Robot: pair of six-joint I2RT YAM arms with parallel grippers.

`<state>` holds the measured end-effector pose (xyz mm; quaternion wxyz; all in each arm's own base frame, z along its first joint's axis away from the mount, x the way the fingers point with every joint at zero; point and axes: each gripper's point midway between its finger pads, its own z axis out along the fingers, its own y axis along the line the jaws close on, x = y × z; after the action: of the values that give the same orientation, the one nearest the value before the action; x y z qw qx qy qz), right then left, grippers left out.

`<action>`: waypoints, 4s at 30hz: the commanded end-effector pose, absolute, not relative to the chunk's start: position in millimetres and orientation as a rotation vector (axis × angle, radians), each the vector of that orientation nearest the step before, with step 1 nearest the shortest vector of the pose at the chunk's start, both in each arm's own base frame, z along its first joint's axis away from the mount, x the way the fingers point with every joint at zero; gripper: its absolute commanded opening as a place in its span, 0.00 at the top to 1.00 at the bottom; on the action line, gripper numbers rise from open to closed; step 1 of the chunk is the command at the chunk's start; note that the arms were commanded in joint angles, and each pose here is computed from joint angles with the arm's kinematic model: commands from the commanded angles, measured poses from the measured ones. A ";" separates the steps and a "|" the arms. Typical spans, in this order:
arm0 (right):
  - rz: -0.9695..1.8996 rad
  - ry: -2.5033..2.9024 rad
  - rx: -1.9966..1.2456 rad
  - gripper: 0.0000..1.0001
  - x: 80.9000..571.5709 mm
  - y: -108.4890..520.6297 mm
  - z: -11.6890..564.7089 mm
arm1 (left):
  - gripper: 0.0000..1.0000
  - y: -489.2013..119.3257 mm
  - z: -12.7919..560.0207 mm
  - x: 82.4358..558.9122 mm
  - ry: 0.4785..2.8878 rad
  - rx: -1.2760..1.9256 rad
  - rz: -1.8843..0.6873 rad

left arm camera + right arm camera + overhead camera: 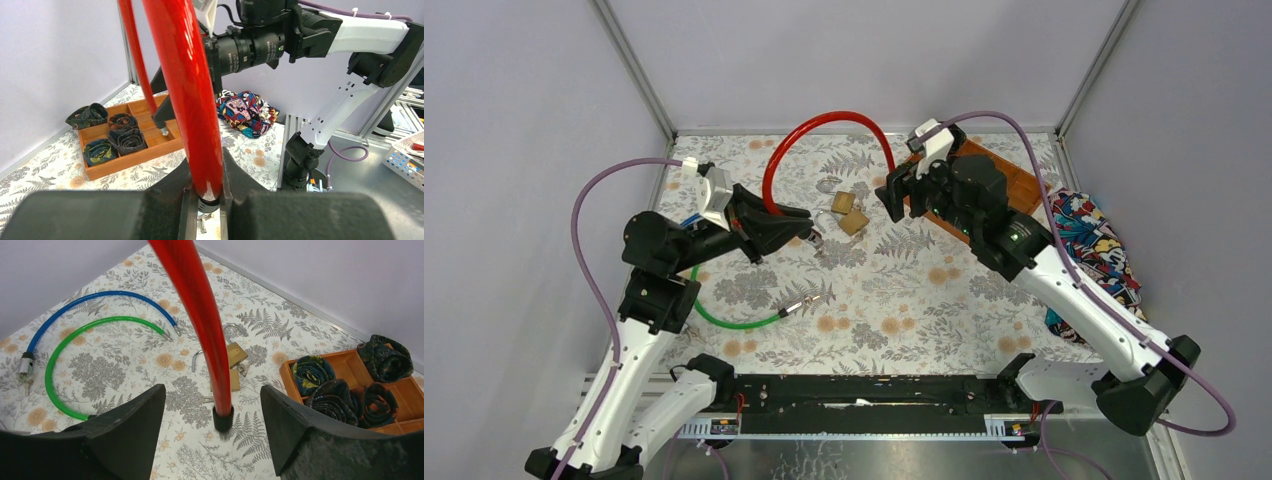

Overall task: Lock with the key
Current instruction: Lock the lock.

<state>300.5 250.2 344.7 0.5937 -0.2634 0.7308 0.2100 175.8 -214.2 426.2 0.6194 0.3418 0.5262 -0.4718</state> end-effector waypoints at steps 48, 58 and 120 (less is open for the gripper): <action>1.253 0.871 -0.406 1.00 197.3 375.4 578.3 | 1.00 -149.3 484.7 247.3 1.212 -0.633 -1.799; 1.296 0.963 -0.466 1.00 198.3 421.8 545.3 | 1.00 -129.7 506.2 247.6 1.104 -0.670 -1.830; 1.730 1.598 -0.301 0.25 192.8 378.7 524.6 | 1.00 -115.3 550.3 163.9 0.669 -0.022 -1.414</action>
<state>207.7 367.2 485.9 0.4034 -0.1084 0.6736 0.6097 196.0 -120.4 519.4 0.6726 -0.0605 0.3625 -0.6423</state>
